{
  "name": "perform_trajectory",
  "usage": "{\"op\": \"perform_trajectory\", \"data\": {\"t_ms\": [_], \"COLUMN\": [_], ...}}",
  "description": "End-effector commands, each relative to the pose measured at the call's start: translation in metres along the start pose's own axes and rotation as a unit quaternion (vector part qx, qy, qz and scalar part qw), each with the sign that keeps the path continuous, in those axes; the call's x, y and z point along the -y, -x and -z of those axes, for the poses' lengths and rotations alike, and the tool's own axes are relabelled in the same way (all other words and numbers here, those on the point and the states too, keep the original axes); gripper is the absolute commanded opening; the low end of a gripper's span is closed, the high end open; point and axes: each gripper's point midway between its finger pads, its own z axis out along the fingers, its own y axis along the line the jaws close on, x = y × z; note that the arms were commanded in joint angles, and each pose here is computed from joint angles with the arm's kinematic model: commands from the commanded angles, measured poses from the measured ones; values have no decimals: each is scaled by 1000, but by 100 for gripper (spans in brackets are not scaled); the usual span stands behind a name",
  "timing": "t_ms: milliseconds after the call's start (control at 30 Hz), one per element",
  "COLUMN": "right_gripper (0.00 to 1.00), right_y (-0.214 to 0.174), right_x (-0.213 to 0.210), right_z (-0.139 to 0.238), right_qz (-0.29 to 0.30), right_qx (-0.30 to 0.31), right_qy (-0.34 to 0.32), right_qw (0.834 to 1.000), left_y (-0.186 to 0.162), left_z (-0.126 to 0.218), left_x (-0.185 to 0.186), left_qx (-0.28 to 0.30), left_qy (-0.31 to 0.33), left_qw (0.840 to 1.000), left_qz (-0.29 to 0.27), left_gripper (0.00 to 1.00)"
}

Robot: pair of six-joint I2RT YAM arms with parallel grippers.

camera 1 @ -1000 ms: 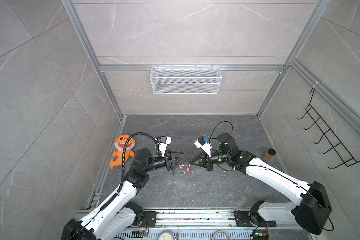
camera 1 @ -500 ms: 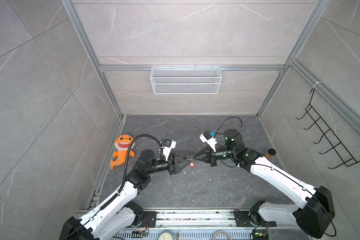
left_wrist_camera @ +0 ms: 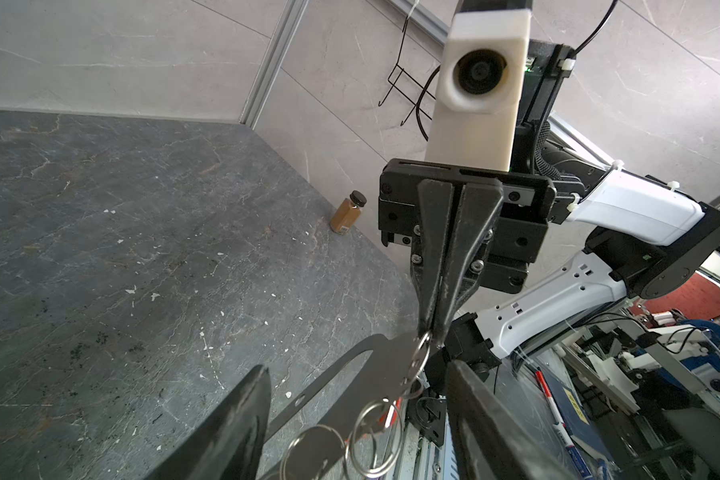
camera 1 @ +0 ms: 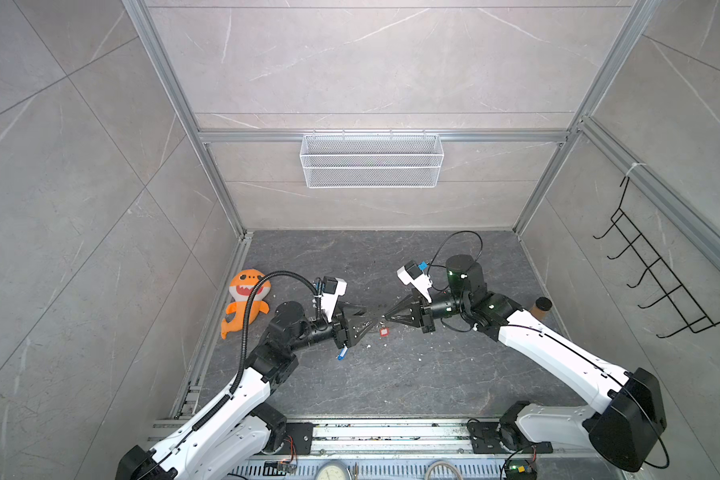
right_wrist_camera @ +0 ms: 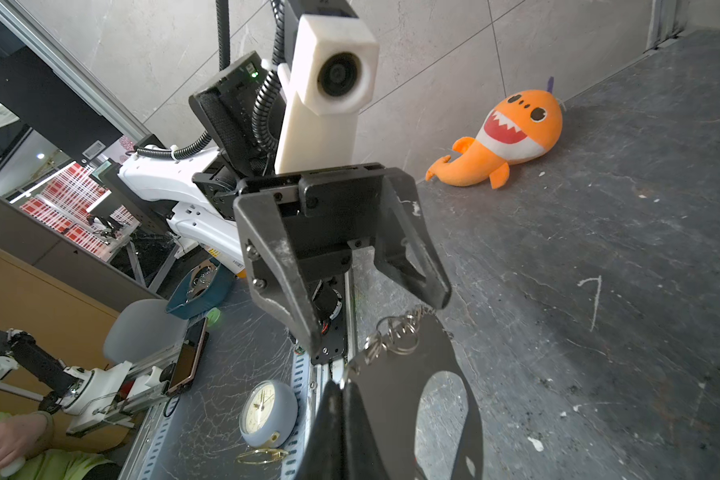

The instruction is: Remove the keys from the keyring

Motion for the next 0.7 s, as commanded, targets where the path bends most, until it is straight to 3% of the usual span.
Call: {"op": "perform_trajectory", "data": {"t_ms": [0,467,600,667], "right_gripper": [0,0,0,0], "right_y": [21,27,29,30], "right_x": [-9,-1,8,15], "right_z": [2,0,1,2], "right_qz": [25,13,7,2], "right_qx": [19,26,28,28], "right_qy": [11,-6,-37,-62], "right_qw": [999,1000,999,998], "left_y": [16,8,10,12], "left_z": [-1,-8,-8,-7], "left_x": [25,38,28,26], "left_qx": [14,-1,3,5], "left_qy": [-49,-78,-44,-31], "left_qw": [998,996,999,999], "left_qz": [-40,-44,-28,-19], "left_gripper": [68,41,39,46]}}
